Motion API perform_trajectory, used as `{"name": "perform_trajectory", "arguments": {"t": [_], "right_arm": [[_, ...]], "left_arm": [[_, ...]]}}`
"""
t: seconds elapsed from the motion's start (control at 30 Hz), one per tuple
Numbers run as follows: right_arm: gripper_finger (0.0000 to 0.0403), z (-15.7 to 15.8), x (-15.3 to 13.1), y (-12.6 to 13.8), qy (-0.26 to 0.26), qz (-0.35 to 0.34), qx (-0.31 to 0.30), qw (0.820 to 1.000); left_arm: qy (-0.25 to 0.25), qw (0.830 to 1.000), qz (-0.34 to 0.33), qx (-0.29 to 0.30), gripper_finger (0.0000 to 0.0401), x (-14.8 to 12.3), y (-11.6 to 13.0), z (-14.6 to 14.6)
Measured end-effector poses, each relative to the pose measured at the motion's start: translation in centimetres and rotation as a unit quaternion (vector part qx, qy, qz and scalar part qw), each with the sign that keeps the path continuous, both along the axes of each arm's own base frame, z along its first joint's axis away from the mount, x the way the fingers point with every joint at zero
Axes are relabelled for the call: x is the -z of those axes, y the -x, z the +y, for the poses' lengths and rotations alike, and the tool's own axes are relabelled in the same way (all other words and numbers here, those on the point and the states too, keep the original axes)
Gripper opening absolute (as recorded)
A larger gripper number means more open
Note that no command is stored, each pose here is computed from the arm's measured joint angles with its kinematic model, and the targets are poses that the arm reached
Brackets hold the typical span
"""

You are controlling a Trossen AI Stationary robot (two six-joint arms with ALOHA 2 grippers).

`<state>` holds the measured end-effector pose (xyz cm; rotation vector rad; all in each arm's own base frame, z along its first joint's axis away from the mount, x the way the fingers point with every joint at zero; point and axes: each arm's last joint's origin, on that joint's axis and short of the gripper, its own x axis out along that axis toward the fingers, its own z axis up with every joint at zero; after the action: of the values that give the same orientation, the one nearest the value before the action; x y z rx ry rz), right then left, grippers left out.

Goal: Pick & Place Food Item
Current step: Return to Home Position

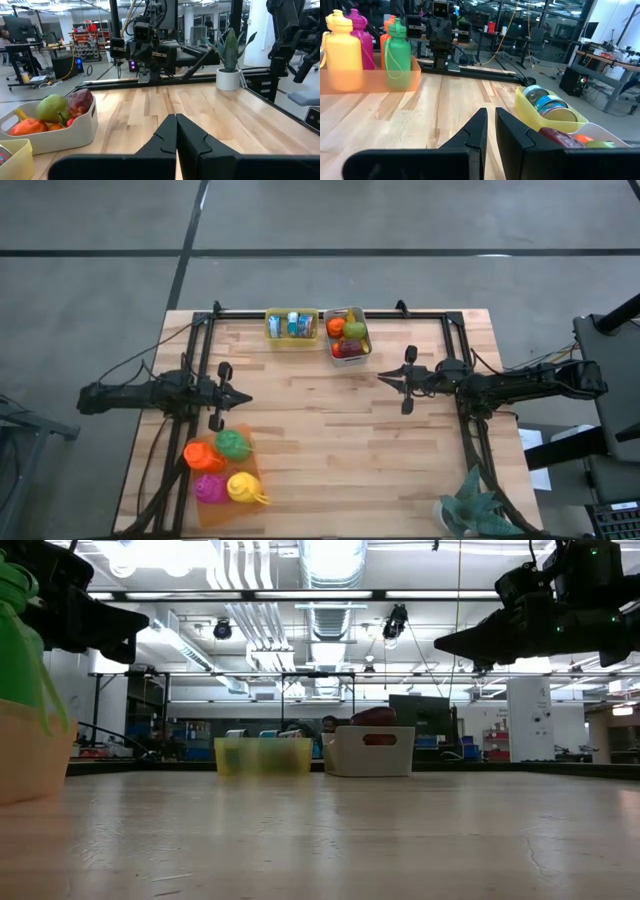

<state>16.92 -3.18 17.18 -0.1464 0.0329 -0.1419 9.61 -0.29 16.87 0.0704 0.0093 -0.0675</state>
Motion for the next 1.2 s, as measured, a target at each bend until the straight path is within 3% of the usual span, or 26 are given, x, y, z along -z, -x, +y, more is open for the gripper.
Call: {"name": "perform_trajectory", "arguments": {"t": [0.3,0.43,0.6,0.73,0.9,1.07,1.2], "right_arm": [[0.0033,0.0,0.0,0.0,0.000,0.000,0.000,1.000],[0.0033,-0.1,0.3,0.0,-0.037,0.010,0.002,0.999],[0.0033,0.6,0.9,1.1,-0.006,-0.001,-0.099,0.995],[0.0033,0.3,1.1,2.2,-0.036,-0.020,-0.065,0.997],[0.0033,0.4,1.2,2.8,-0.066,-0.003,-0.070,0.995],[0.0033,0.8,1.2,3.2,-0.091,0.008,-0.126,0.988],[0.0033,0.9,0.3,3.7,-0.078,-0.026,-0.128,0.988]], "left_arm": [[0.000,1.000,0.000,0.000,0.0002,0.0,0.0,0.0],[0.000,1.000,0.000,0.000,0.0002,0.0,0.0,0.0],[0.000,1.000,0.000,0.000,0.0002,0.0,0.0,0.0],[0.000,1.000,0.000,0.000,0.0002,0.0,0.0,0.0],[0.000,1.000,0.001,-0.001,0.0002,0.0,0.0,0.0],[0.000,1.000,0.001,-0.002,0.0002,0.0,0.0,0.0],[0.000,1.000,0.001,-0.002,0.0002,0.0,0.0,0.0]]}}
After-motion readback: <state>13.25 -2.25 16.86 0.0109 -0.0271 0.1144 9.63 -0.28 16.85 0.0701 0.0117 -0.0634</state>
